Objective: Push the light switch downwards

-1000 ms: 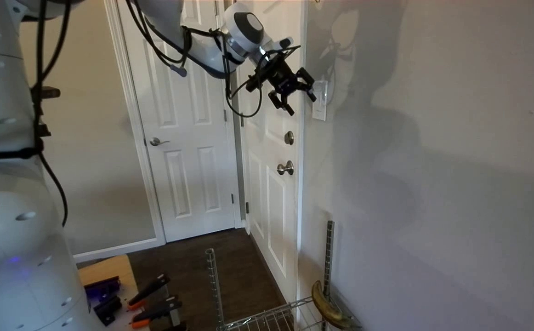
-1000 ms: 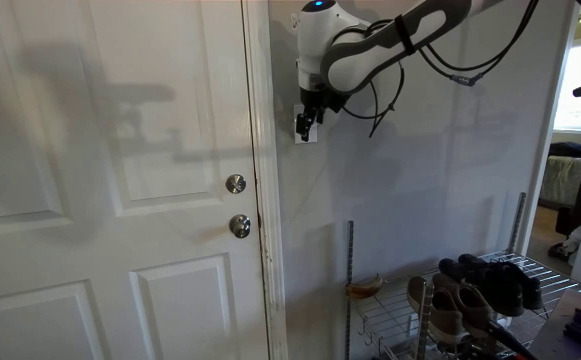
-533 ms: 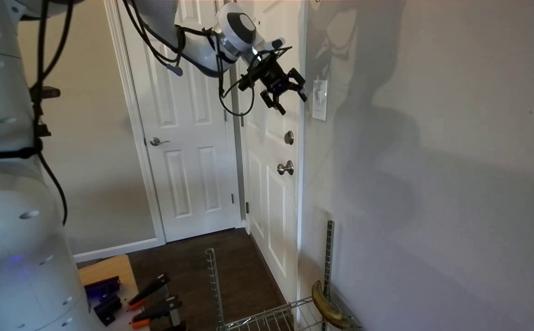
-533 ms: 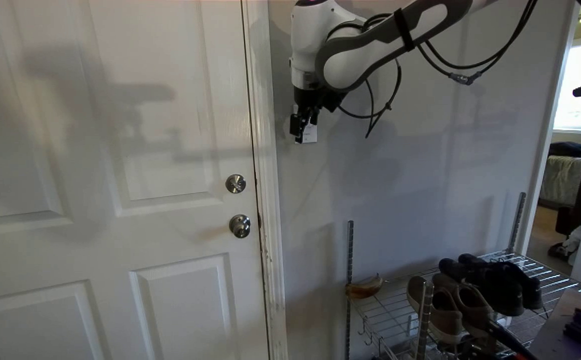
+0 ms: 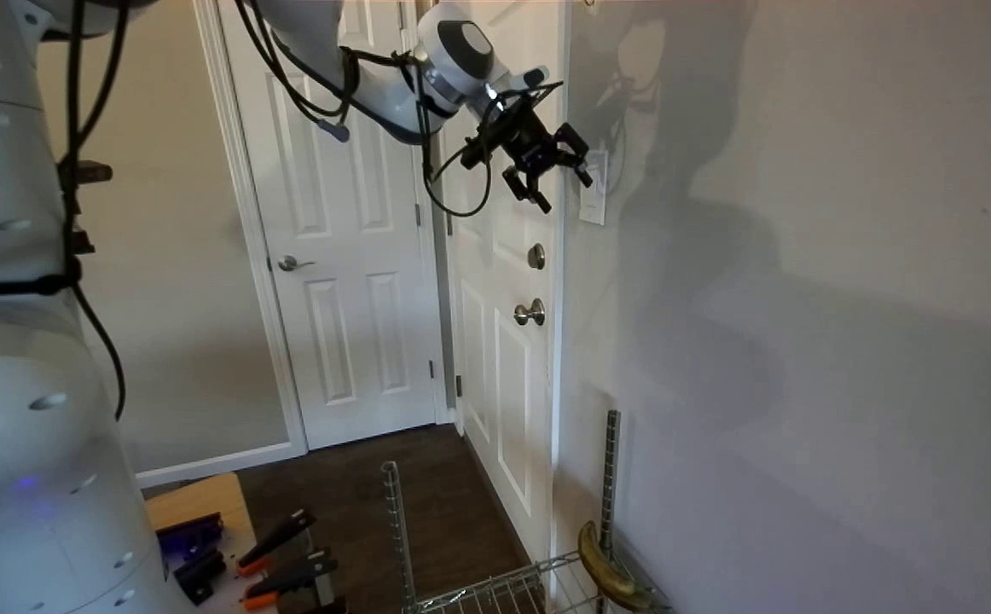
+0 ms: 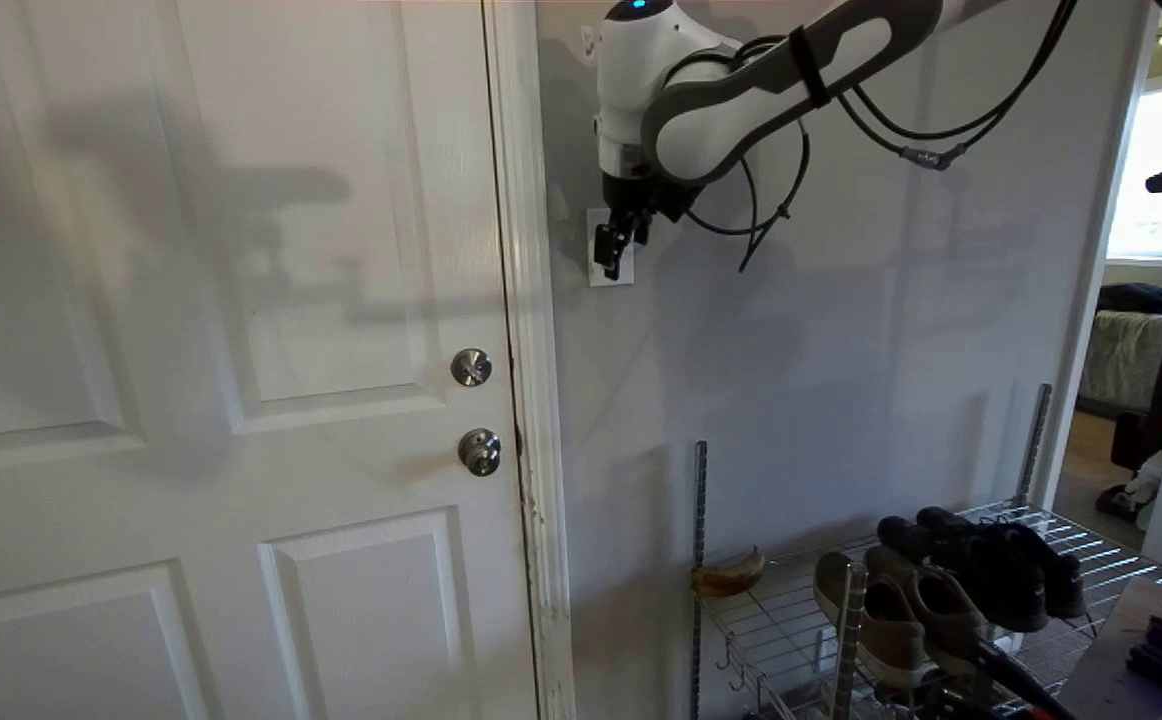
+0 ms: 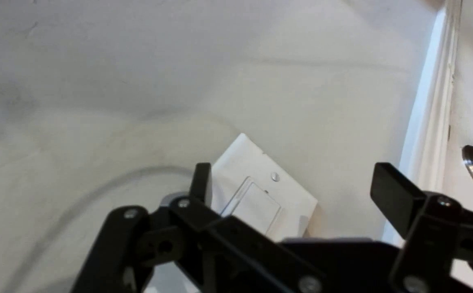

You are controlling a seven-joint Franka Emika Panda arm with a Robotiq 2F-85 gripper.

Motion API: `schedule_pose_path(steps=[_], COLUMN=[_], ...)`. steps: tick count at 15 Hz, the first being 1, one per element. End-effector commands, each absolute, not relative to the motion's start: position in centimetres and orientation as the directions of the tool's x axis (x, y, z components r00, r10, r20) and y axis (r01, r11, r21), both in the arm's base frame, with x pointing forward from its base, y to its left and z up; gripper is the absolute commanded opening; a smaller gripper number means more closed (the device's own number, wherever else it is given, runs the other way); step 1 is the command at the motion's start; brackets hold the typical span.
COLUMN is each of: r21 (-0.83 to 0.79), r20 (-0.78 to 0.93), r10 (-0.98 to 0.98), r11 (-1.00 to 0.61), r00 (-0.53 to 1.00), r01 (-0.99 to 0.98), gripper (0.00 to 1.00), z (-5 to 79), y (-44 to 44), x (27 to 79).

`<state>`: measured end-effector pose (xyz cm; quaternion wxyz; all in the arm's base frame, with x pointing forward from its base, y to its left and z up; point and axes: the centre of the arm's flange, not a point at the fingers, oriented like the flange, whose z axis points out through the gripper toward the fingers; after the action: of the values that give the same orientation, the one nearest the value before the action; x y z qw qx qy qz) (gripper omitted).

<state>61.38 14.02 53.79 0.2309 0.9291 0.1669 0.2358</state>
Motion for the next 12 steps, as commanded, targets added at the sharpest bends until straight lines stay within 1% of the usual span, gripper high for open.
schedule_pose_path(steps=[1, 6, 12], r21=[0.503, 0.473, 0.490], r20=[0.358, 0.352, 0.355], r10=[0.442, 0.436, 0.475], r11=[-0.833, -0.846, -0.828], r00=[0.822, 0.828, 0.805], r01=[0.229, 0.244, 0.272], gripper=[1.00, 1.00, 1.00], z=[54.0, 54.0, 54.4], y=[12.6, 14.2, 15.7], x=[62.4, 62.2, 61.9])
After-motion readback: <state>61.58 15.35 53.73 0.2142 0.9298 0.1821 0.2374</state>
